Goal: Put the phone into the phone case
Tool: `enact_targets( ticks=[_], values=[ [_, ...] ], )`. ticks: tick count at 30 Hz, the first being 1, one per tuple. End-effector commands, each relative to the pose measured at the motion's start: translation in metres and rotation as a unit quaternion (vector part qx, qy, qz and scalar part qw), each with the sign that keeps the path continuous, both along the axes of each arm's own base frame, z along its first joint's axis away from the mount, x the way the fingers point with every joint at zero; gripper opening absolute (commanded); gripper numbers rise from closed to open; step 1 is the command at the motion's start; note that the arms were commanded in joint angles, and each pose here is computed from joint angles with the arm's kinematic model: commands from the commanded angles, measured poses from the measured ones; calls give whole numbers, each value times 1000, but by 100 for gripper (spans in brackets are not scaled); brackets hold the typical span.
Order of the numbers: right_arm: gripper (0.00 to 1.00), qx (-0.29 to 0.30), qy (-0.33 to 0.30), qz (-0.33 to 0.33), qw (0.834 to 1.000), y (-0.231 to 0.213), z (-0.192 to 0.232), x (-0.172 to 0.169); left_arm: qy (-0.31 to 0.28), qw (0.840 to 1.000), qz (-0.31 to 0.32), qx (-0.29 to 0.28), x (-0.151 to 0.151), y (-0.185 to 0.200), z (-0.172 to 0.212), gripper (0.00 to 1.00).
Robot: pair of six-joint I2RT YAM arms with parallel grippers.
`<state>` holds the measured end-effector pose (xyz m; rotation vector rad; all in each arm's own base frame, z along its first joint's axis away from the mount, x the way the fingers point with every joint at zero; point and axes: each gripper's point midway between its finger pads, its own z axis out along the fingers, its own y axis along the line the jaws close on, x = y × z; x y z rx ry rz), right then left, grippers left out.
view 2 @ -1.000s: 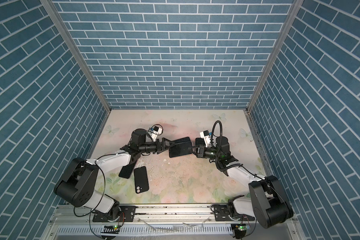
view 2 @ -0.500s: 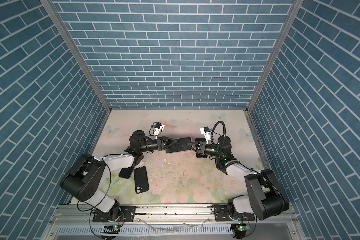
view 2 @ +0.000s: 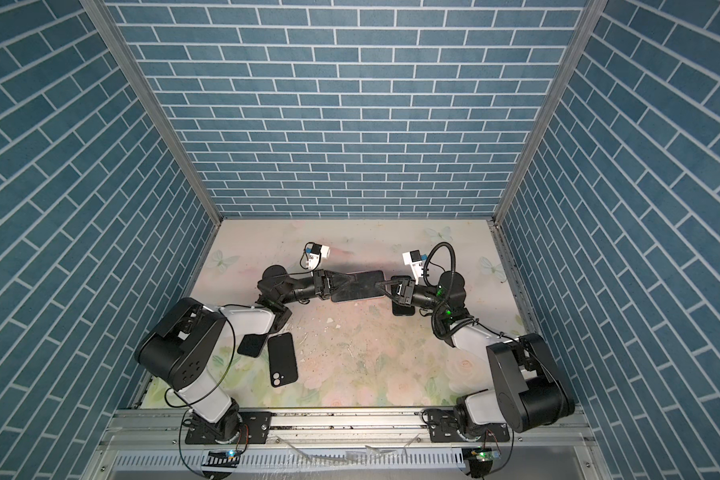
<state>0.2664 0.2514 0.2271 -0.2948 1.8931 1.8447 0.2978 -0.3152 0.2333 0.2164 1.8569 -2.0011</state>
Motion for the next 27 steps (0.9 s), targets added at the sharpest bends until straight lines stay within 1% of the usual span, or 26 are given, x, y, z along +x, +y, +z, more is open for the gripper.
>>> enact_targets(
  ticks=[1,3,6,11,19,27],
  values=[
    [14,9,-29,-26,999,-1,9,14,-30,999,-36,-14,-19,-12,13,0],
    [21,13,-35,-29,999,-2,14,17,-32,998,-44,-11,-23,-14,13,0],
    [30,19,-43,-30,998,-1,22,22,-32,998,-55,-3,-27,-19,10,0],
    [37,25,-55,-29,998,1,36,28,-28,998,-61,6,-29,-22,4,0],
    [37,27,-41,-28,998,1,33,29,-29,998,-47,5,-25,-21,4,0],
    [38,7,-7,-30,999,-2,4,19,-50,998,-29,4,-20,-20,12,0]
  ],
)
